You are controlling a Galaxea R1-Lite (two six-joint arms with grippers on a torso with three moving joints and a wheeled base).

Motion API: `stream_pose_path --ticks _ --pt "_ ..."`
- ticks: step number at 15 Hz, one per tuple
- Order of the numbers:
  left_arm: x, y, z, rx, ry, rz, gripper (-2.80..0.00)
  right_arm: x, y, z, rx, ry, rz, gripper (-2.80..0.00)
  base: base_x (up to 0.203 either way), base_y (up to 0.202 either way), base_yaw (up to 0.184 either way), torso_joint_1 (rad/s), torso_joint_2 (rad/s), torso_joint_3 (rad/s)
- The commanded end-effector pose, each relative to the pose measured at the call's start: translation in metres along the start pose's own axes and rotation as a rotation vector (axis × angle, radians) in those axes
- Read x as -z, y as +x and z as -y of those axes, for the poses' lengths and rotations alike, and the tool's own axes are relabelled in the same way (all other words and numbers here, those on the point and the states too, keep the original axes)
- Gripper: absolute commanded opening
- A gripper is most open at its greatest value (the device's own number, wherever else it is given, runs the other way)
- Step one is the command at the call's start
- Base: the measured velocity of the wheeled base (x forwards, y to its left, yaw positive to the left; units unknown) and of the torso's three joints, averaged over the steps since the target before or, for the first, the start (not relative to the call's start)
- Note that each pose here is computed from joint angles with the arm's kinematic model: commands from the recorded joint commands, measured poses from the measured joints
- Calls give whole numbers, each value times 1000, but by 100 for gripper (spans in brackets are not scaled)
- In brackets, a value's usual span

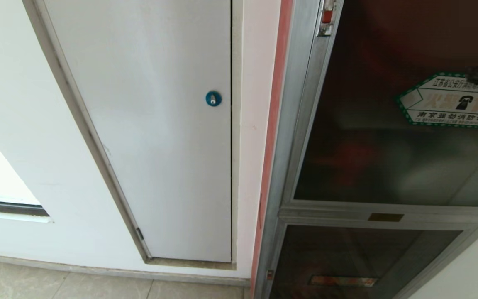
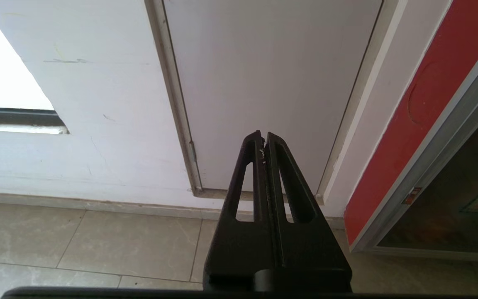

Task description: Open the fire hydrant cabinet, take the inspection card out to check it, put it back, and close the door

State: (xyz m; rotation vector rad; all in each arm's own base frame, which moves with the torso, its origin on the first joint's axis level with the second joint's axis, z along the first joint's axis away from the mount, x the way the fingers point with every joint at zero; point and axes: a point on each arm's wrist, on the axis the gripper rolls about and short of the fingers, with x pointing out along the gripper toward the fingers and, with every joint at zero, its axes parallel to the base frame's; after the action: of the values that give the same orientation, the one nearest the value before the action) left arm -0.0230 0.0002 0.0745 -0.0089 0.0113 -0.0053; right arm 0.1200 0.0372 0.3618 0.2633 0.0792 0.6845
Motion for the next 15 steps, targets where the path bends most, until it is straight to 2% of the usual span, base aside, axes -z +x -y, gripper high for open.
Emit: stream_pose_path --ticks 1,7,10,15 --pt "0 0 0 -1 0 -1 -280 -6 42 10 -44 45 -49 -280 0 0 0 0 0 0" --pt "0 0 0 -1 0 -2 -280 -29 99 6 -166 82 -20 -280 0 0 0 0 0 0" --pt "0 0 0 -1 0 -1 -280 -38 120 10 -166 74 5 -280 0 0 0 0 0 0" --pt "0 0 0 -1 0 -1 -280 -47 135 14 -83 62 60 -280 0 0 0 0 0 0"
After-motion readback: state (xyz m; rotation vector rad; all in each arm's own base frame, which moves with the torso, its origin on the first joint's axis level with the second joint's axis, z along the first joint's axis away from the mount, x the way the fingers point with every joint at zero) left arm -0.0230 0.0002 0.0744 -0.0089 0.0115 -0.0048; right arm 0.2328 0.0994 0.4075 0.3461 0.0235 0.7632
